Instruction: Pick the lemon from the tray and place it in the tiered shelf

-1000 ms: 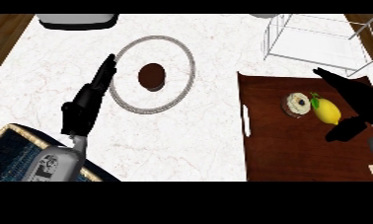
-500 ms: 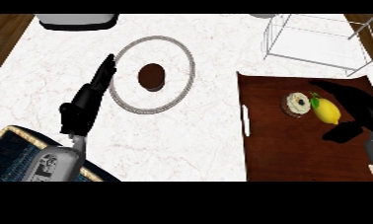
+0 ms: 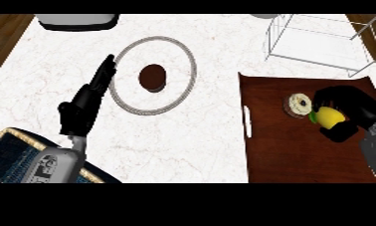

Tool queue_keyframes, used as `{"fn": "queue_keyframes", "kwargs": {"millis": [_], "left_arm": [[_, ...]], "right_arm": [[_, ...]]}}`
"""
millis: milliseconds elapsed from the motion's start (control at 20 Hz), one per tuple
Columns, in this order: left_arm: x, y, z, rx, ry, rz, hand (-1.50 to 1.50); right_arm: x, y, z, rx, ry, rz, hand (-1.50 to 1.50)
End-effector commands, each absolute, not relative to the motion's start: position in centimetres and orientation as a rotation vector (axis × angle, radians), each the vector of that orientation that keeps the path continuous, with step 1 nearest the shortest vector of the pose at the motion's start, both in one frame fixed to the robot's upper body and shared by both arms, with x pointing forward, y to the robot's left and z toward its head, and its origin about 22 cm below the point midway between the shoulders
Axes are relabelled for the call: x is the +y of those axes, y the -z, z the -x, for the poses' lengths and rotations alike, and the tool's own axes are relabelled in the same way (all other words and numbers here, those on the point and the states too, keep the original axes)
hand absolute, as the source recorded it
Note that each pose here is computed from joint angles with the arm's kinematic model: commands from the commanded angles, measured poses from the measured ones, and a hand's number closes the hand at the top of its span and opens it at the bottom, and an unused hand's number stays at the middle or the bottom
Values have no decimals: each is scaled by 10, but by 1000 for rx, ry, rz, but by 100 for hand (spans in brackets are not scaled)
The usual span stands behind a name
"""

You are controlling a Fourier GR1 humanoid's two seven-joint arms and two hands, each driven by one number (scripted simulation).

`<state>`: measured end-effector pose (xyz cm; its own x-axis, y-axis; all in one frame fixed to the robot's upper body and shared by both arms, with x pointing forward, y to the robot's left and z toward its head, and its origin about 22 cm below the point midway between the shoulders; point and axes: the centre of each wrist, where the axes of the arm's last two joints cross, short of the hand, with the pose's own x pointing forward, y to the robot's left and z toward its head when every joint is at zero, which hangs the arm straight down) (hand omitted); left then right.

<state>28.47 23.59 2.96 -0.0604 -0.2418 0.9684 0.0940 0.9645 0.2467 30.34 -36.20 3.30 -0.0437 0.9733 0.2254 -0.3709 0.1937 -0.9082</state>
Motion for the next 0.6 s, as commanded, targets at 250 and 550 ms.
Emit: {"fn": "queue_keyframes", "kwargs": {"millis": [250, 550], "left_arm": [[226, -17, -281, -1567, 281, -99, 0], [209, -27, -290, -1580, 286, -90, 0]], "right_arm": [[-173, -37, -325, -994, -886, 784, 150], [-102, -59, -311, -1072, -717, 808, 150]]}}
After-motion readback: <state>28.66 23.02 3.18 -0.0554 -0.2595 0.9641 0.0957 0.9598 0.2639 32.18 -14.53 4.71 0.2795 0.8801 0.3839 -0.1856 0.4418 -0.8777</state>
